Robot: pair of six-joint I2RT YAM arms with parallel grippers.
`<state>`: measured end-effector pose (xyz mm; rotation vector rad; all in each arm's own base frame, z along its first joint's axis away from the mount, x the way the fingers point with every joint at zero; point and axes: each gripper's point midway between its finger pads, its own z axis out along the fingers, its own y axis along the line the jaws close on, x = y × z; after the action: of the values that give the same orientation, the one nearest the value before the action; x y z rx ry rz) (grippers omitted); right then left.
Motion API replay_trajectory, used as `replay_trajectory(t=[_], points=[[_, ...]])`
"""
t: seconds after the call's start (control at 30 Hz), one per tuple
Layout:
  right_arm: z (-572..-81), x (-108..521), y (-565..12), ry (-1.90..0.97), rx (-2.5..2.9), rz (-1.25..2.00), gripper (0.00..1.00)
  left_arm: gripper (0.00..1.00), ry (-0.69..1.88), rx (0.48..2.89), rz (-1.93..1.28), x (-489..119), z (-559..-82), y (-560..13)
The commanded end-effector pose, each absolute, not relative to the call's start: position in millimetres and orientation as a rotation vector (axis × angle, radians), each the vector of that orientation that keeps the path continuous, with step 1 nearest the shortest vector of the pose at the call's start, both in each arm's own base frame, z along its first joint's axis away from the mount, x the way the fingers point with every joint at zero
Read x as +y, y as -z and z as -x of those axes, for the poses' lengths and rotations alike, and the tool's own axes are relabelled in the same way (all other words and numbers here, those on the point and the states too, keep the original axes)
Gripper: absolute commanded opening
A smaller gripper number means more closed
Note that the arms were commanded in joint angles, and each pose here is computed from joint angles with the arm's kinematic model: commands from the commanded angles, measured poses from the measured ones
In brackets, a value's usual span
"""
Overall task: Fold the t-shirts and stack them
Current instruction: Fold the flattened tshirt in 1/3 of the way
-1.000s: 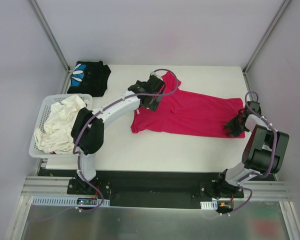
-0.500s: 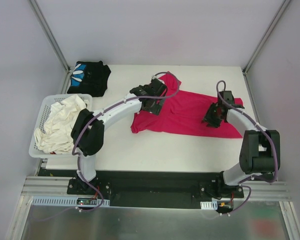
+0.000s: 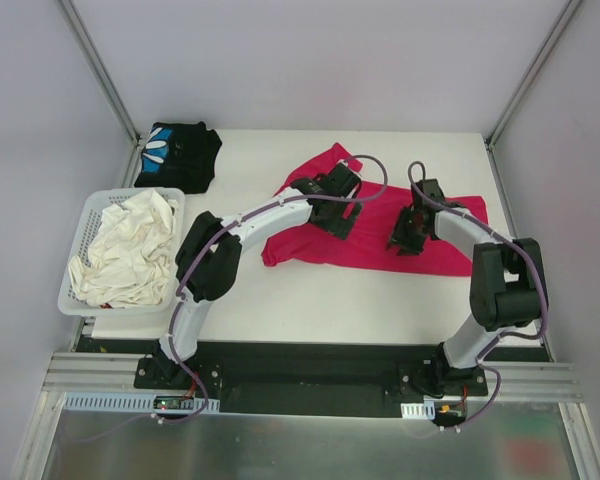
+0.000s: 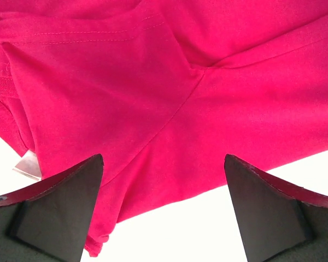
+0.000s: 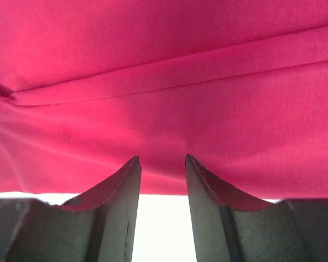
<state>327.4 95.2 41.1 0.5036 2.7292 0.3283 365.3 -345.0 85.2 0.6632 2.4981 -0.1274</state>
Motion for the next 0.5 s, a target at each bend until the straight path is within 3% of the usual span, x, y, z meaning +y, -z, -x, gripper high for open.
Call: replay_trajectory(t=[0.0, 0.47], points=[[-340, 94, -39, -0.294, 2.730, -0.520, 0.41, 0.91, 0.180, 2.486, -0.701, -350, -358, -100], [-341, 51, -25, -0.154, 2.753, -0.624, 0.41, 0.92, 0.057, 2.515, -0.714, -319, -346, -86]])
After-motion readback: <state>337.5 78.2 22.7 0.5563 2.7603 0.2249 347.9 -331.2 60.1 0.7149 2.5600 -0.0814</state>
